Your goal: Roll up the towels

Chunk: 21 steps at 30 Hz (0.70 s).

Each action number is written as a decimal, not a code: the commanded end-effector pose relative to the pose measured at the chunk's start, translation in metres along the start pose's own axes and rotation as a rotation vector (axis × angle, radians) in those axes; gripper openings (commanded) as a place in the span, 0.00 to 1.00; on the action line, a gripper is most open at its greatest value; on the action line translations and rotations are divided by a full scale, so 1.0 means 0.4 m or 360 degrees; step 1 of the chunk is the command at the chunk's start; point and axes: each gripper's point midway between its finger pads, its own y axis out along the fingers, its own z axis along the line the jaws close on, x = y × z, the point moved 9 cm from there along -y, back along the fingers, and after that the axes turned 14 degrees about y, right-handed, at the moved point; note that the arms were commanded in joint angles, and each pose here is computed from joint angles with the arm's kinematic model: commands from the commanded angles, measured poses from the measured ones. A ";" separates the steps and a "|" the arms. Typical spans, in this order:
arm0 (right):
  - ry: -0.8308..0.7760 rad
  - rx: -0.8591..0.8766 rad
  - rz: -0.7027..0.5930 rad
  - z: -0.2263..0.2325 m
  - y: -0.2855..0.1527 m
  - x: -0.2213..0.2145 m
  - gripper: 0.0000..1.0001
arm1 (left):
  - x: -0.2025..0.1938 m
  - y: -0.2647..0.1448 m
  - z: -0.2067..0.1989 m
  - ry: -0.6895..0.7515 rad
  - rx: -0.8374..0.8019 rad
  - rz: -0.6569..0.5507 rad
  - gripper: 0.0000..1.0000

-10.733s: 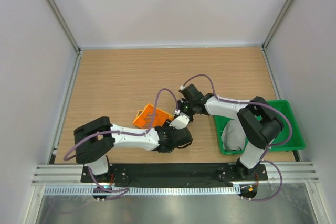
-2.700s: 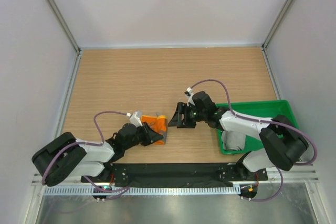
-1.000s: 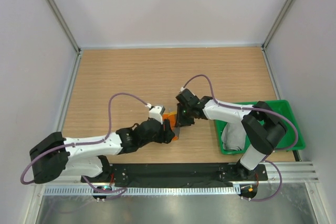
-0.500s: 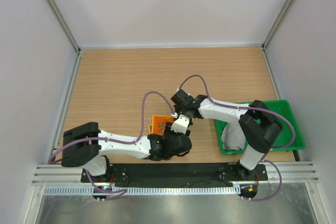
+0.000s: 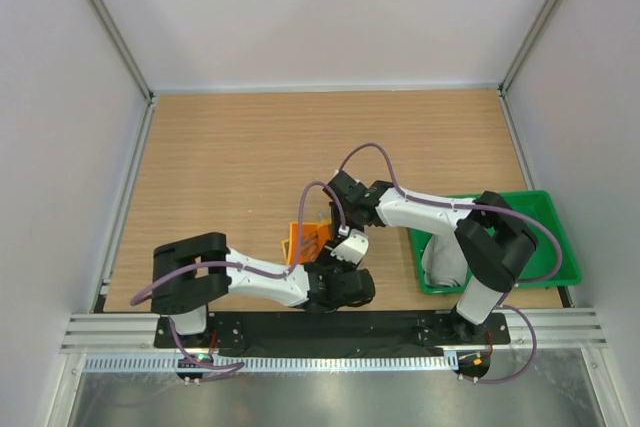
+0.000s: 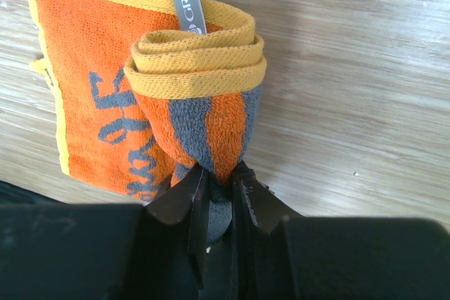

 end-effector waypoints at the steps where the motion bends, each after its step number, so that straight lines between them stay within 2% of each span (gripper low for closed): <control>1: -0.0008 0.0009 0.0019 0.018 -0.019 -0.003 0.02 | 0.017 -0.008 -0.007 -0.0013 0.0073 -0.0056 0.46; 6: -0.0012 0.0030 0.0025 0.023 -0.027 -0.002 0.08 | -0.014 -0.006 -0.006 -0.0007 0.0081 -0.0009 0.26; 8: -0.0014 0.0027 0.0024 0.023 -0.028 -0.002 0.10 | -0.022 -0.009 -0.002 -0.0031 0.0079 -0.0003 0.22; 10: -0.0007 0.0016 0.0010 0.020 -0.031 0.005 0.16 | -0.031 -0.013 0.007 -0.0048 0.0072 -0.0006 0.15; 11: -0.0010 0.0014 0.0010 0.018 -0.032 0.008 0.24 | -0.037 -0.015 0.008 -0.0056 0.0054 -0.0004 0.14; 12: -0.0009 0.0027 0.0002 0.023 -0.035 0.015 0.41 | -0.052 -0.014 0.014 -0.0052 0.0047 0.0004 0.12; 14: -0.0018 0.0054 -0.0026 0.039 -0.054 0.043 0.51 | -0.049 -0.021 0.012 -0.0113 -0.0031 -0.0025 0.10; 15: -0.0019 0.0056 -0.0043 0.045 -0.062 0.054 0.61 | -0.051 -0.024 0.012 -0.0121 -0.0058 -0.0029 0.09; 18: -0.0030 0.0092 -0.0101 0.075 -0.095 0.098 0.75 | -0.065 -0.029 0.013 -0.0156 -0.0117 -0.0028 0.07; 21: -0.0007 0.0135 -0.0176 0.092 -0.136 0.146 0.81 | -0.072 -0.033 0.019 -0.0186 -0.0142 -0.0034 0.05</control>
